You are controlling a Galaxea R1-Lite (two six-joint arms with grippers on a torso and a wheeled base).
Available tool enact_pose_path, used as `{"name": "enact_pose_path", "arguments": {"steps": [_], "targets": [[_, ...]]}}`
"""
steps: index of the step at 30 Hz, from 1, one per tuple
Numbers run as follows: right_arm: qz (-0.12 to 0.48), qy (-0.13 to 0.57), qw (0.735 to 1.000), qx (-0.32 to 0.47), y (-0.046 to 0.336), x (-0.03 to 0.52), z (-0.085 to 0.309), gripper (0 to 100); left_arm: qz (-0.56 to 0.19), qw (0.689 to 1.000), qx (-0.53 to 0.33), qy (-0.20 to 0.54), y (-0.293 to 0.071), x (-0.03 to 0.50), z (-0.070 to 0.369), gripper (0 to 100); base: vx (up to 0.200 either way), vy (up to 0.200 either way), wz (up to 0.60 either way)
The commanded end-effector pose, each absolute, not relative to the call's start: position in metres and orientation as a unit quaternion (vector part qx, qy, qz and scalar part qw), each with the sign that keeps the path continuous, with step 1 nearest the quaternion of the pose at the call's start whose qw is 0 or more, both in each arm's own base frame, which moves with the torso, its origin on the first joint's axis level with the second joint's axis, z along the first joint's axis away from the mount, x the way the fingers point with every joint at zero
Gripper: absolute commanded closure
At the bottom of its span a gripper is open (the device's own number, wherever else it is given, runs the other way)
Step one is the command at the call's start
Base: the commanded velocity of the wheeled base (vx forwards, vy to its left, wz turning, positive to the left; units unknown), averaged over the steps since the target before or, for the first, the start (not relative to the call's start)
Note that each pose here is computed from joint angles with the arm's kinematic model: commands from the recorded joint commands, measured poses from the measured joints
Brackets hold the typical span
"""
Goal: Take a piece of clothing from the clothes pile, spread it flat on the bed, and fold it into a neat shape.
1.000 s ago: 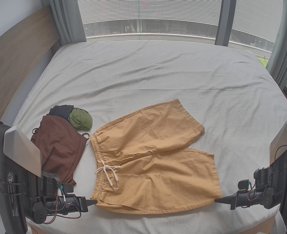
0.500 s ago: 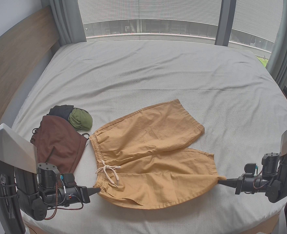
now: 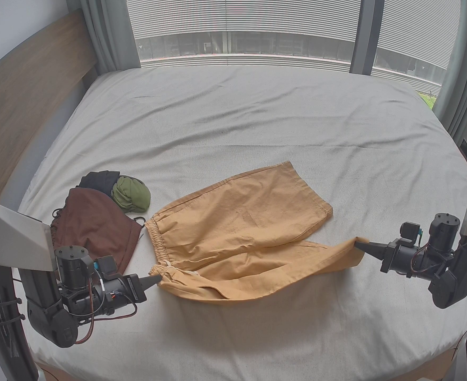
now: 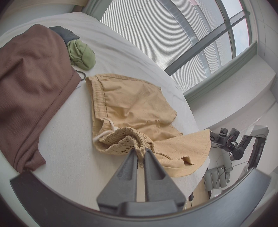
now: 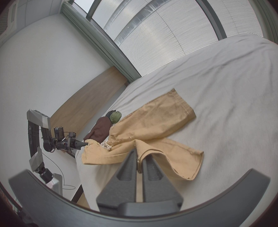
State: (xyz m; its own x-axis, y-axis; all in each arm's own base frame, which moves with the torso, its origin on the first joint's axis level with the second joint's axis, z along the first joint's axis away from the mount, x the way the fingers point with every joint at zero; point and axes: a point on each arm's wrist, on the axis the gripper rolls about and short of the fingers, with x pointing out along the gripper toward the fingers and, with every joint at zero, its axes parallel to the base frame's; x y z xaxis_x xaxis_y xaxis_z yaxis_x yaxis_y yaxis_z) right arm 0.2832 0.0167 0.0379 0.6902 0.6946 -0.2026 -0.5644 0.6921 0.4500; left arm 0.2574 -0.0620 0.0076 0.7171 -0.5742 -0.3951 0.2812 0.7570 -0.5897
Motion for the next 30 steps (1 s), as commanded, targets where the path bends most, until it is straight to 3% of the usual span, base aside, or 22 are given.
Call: {"name": "enact_pose_path", "arguments": {"steps": [1, 30], "targets": [[0.353, 0.155, 0.906, 0.175, 0.017, 0.294, 0.048, 100, -0.238, 0.897, -0.259, 0.268, -0.063, 0.265, 0.015, 100, 0.000, 0.000, 0.00], [0.341, 0.103, 0.920, 0.163, 0.024, 0.361, 0.105, 100, -0.223, 0.905, -0.298, 0.206, -0.065, 0.287, 0.037, 100, 0.000, 0.000, 0.00]]}}
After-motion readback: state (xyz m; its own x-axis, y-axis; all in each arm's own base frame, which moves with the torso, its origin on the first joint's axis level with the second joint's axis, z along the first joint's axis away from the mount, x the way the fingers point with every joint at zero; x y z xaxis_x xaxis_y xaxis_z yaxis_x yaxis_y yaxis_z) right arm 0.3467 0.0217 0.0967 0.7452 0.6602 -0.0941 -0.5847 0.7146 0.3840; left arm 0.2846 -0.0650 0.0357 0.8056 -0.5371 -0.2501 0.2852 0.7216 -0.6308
